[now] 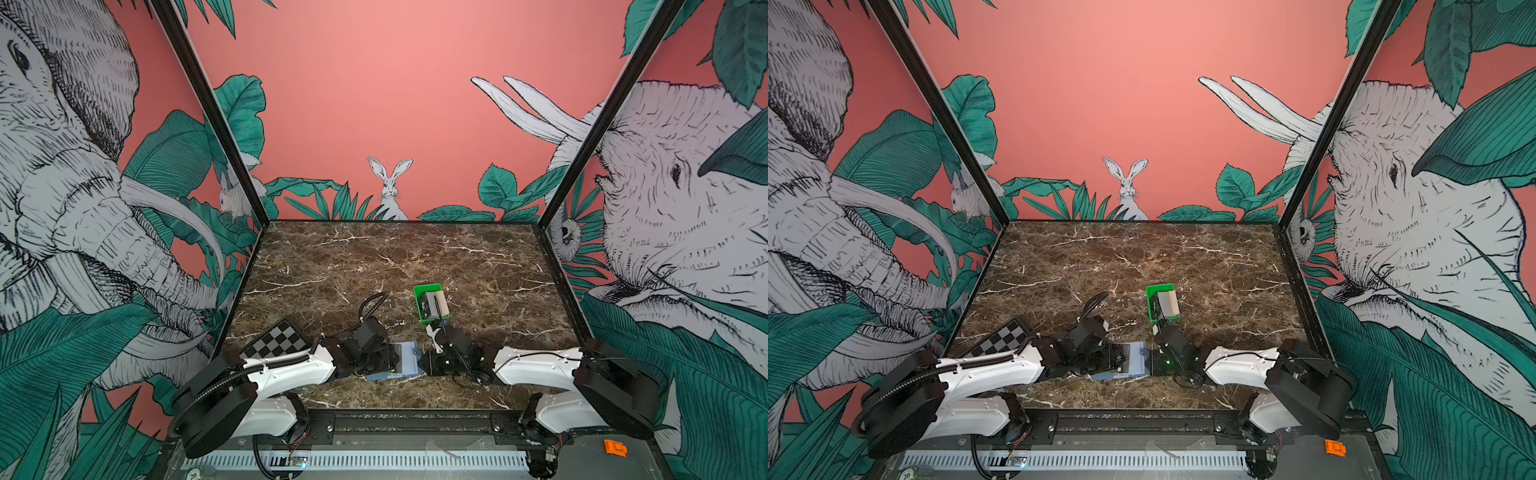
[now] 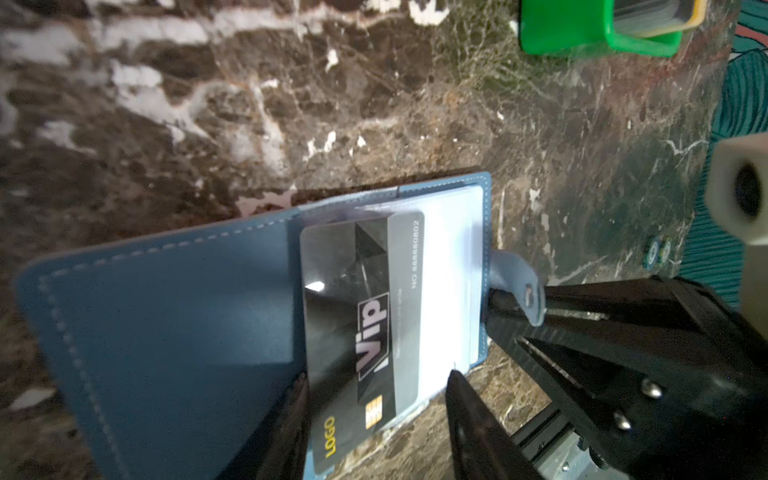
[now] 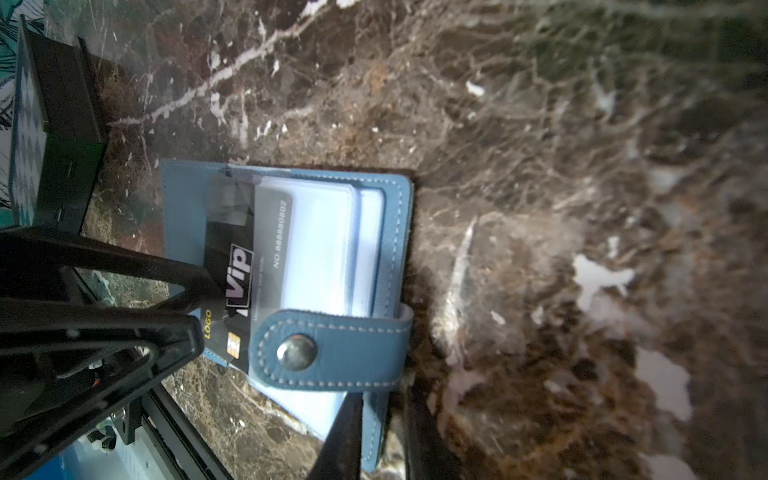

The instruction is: Put the credit cards into the card holder

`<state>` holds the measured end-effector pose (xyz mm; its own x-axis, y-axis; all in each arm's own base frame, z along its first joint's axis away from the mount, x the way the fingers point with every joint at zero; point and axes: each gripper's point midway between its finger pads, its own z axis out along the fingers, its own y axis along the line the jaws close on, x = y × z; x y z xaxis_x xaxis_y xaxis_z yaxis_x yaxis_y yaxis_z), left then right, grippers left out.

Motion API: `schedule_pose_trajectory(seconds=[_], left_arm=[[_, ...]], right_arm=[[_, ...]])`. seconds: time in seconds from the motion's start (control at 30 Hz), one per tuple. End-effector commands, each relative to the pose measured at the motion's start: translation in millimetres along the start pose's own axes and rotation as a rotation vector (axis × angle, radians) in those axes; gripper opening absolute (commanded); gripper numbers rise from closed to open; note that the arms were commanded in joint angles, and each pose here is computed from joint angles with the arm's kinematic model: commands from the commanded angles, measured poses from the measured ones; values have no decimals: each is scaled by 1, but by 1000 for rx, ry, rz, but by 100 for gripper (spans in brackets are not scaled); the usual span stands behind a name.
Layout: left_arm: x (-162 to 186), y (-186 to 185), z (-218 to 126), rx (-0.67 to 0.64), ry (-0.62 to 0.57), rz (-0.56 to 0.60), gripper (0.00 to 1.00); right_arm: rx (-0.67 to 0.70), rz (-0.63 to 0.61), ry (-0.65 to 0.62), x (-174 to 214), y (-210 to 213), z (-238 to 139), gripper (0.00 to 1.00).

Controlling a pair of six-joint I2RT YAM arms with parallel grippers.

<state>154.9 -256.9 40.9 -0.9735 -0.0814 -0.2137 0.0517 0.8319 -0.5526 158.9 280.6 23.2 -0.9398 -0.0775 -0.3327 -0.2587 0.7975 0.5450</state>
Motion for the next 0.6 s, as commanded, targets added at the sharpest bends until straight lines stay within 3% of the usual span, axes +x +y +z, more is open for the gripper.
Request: schedule_pose_trajectory(seconds=[0.0,0.17,0.57], left_arm=[[-2,-5,-6,-13,5,42,54],[1,0,-11,-89,50,100,54],[-2,15,2,-172,47,81,40]], right_arm=[[59,-8,10,1,-7,2,20],[105,-1,28,4,-14,5,19],[126,0,34,9,-19,4,19]])
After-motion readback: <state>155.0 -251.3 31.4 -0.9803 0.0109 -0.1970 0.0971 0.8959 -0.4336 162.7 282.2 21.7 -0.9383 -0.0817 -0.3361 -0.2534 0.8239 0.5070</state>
